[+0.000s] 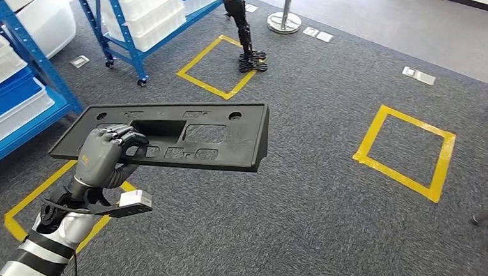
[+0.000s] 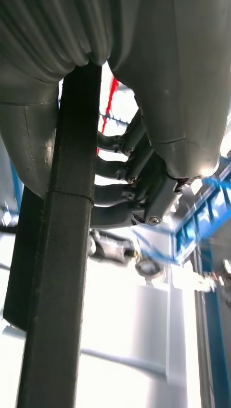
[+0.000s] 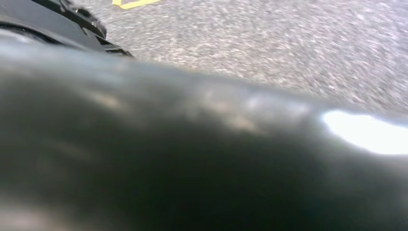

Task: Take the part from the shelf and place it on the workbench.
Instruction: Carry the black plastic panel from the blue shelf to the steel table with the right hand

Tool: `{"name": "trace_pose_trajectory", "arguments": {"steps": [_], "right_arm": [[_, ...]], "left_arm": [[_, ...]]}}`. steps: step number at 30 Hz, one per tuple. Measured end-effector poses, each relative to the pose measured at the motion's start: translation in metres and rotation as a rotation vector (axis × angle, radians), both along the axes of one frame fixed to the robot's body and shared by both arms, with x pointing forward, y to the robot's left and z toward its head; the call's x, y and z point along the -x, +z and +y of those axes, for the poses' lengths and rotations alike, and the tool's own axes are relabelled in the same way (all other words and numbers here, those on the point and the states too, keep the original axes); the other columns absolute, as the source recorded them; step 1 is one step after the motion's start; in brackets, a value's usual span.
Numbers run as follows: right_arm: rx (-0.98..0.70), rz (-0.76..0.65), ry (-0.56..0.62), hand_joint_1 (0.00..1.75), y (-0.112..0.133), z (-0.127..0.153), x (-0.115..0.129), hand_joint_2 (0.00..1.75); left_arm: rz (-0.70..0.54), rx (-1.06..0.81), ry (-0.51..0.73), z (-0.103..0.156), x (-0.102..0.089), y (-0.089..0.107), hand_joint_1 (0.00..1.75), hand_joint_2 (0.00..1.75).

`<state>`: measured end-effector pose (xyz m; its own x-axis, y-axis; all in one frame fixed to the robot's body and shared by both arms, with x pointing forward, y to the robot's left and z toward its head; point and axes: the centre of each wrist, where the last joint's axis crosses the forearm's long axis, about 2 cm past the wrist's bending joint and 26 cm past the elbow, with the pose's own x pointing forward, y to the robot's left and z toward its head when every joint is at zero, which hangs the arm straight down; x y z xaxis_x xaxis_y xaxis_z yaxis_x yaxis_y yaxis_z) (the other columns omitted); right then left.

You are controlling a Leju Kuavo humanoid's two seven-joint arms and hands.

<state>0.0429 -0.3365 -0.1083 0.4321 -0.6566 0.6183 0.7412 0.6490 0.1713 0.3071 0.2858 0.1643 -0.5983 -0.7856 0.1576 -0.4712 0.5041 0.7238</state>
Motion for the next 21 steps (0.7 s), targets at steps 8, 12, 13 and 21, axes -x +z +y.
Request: {"name": "trace_pose_trajectory", "arguments": {"steps": [8, 12, 13, 21], "right_arm": [[-0.006, -0.004, -0.001, 0.0, 0.0, 0.001, -0.0007, 0.0], [-0.01, 0.0, -0.003, 0.0, -0.0004, 0.0021, 0.0023, 0.0], [-0.013, 0.0, -0.004, 0.0, -0.0005, 0.0028, 0.0028, 0.0], [-0.023, -0.009, -0.003, 0.0, -0.0005, 0.0058, 0.0001, 0.0]], "left_arm": [[0.013, -0.007, 0.003, 0.0022, 0.001, -0.0036, 1.75, 1.75], [0.011, -0.009, 0.003, 0.0024, 0.0001, -0.0029, 1.75, 1.75], [0.009, -0.009, 0.003, 0.0024, -0.0005, -0.0022, 1.75, 1.75], [0.01, -0.015, 0.003, 0.0037, -0.0017, -0.0019, 1.75, 1.75]]}}
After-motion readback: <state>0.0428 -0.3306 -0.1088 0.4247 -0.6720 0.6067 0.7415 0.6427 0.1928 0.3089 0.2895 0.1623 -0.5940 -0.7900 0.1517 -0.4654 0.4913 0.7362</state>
